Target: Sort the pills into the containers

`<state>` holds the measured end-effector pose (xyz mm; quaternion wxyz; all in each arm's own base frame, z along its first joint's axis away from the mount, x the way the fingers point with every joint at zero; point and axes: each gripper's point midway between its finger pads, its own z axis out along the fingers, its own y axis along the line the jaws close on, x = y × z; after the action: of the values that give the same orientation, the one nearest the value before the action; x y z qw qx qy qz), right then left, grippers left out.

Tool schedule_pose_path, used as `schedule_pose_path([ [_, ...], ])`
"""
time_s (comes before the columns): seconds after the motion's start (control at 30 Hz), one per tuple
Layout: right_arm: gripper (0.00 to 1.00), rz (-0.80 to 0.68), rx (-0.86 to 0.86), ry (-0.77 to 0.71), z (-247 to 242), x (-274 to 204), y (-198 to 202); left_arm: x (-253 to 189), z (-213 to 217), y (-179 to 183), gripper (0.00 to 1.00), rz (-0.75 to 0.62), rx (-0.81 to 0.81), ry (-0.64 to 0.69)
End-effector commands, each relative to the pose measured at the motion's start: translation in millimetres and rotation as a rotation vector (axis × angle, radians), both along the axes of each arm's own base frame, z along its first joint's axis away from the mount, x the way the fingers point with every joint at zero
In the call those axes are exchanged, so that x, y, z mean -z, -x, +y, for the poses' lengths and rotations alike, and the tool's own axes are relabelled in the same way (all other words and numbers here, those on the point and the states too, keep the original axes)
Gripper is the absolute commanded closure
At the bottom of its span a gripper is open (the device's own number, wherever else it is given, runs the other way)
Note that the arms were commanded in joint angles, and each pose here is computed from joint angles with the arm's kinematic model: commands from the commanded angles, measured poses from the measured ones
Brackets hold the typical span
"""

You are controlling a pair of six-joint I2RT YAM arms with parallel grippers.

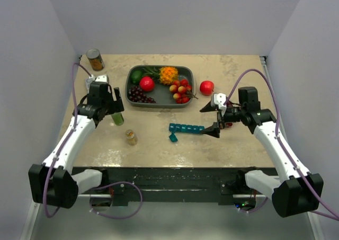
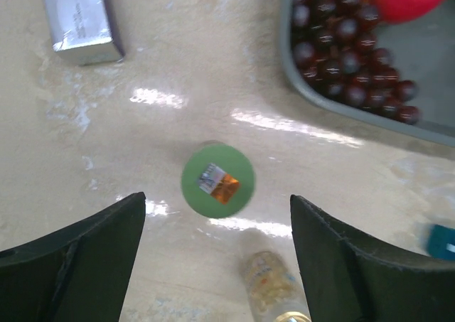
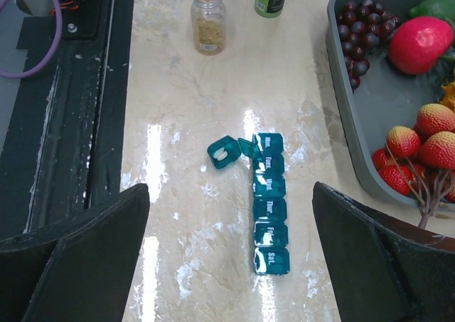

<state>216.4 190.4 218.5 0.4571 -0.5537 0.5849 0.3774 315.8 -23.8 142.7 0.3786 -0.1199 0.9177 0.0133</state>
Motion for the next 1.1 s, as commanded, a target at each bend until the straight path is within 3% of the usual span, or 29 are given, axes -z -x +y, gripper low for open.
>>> schedule_pose_path([
  [0.0,0.01,0.006,0.022,-0.003,-1,2,-5,-68,-34,5,0.17,-0.163,0.195,0.129],
  [0.07,0.01,0.015,0.038,-0.005,-1,3,-9,-83,-72,22,0.17,-0.192,0.362,0.247],
  [0.27,0.02,0.05,0.06,-0.015,1,8,-14,-78,-174,79,0.32,-0.135,0.658,0.504],
  [0.33,0.02,0.059,0.071,-0.014,1,10,-16,-80,-197,88,0.37,-0.14,0.674,0.59],
  [0.47,0.07,0.076,0.093,-0.014,2,14,-20,-42,-230,111,0.38,-0.062,0.689,0.596],
  [0.6,0.15,0.01,0.034,0.067,16,25,-24,-14,-237,114,0.37,-0.031,0.664,0.597],
  [0.73,0.23,-0.143,-0.198,0.225,33,48,-16,7,-229,114,0.36,-0.023,0.622,0.569],
  [0.77,0.31,-0.123,-0.244,0.247,35,60,-17,14,-226,118,0.36,-0.016,0.622,0.572],
  [0.87,0.44,-0.196,-0.371,0.273,44,65,-22,23,-220,124,0.36,-0.013,0.607,0.578],
  [1.07,0.44,-0.221,-0.395,0.357,62,92,-47,39,-213,135,0.36,0.007,0.584,0.601],
])
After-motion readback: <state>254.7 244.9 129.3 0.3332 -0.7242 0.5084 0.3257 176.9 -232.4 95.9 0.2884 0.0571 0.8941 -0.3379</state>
